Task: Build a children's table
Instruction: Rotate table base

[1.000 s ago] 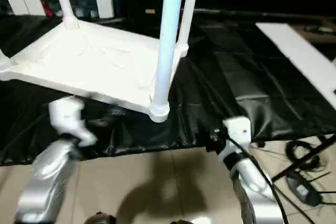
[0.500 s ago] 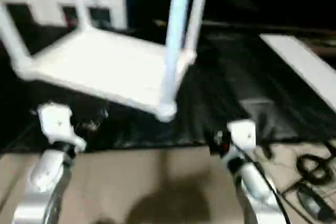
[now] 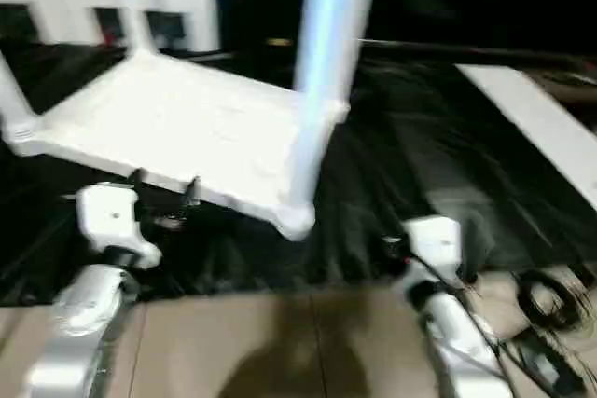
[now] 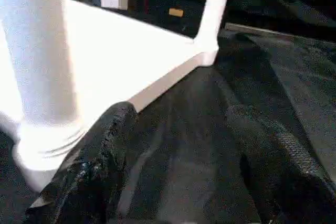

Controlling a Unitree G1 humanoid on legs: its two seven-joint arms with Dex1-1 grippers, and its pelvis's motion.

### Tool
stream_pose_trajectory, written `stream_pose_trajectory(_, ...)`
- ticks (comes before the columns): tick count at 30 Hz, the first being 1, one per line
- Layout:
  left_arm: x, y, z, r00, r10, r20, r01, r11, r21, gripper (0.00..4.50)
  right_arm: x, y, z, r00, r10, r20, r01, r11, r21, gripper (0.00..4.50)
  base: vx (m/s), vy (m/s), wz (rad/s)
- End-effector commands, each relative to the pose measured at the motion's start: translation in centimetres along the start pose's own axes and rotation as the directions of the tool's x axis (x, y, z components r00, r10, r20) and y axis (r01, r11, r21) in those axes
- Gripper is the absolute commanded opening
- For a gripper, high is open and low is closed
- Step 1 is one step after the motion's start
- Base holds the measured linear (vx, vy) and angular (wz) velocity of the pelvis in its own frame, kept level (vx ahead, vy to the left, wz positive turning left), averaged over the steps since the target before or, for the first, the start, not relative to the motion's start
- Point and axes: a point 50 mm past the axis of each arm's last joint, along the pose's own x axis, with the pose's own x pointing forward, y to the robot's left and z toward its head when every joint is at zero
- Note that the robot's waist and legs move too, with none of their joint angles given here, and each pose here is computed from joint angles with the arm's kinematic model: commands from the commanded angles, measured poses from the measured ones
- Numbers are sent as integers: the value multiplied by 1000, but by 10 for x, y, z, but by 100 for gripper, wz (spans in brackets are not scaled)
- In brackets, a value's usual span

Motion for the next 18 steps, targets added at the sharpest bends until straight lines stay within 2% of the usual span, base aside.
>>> stream_pose_trajectory(1, 3, -12, 4, 1000, -27, 14, 28, 999, -22, 447, -4, -11, -2, 999, -33, -24, 33, 999, -23, 315, 133, -42, 0)
stream_pose_trajectory(12, 4, -7, 6, 1000, 7, 20, -7, 1000, -23, 447, 1, -3, -2, 999, 33, -33, -35, 998, -58, 315, 182, 37, 14)
stream_pose_trajectory(15, 5, -6, 7, 1000, 3, 18, -2, 999, -39, 447, 1, -3, -2, 999, 26, -20, -26, 999, -19, 315, 131, -39, 37)
stream_pose_trajectory(18, 5, -9, 8, 999, -42, 31, 44, 998, -48, 447, 0, -8, -3, 1000, -8, -29, 7, 1000, -11, 315, 136, -73, 37)
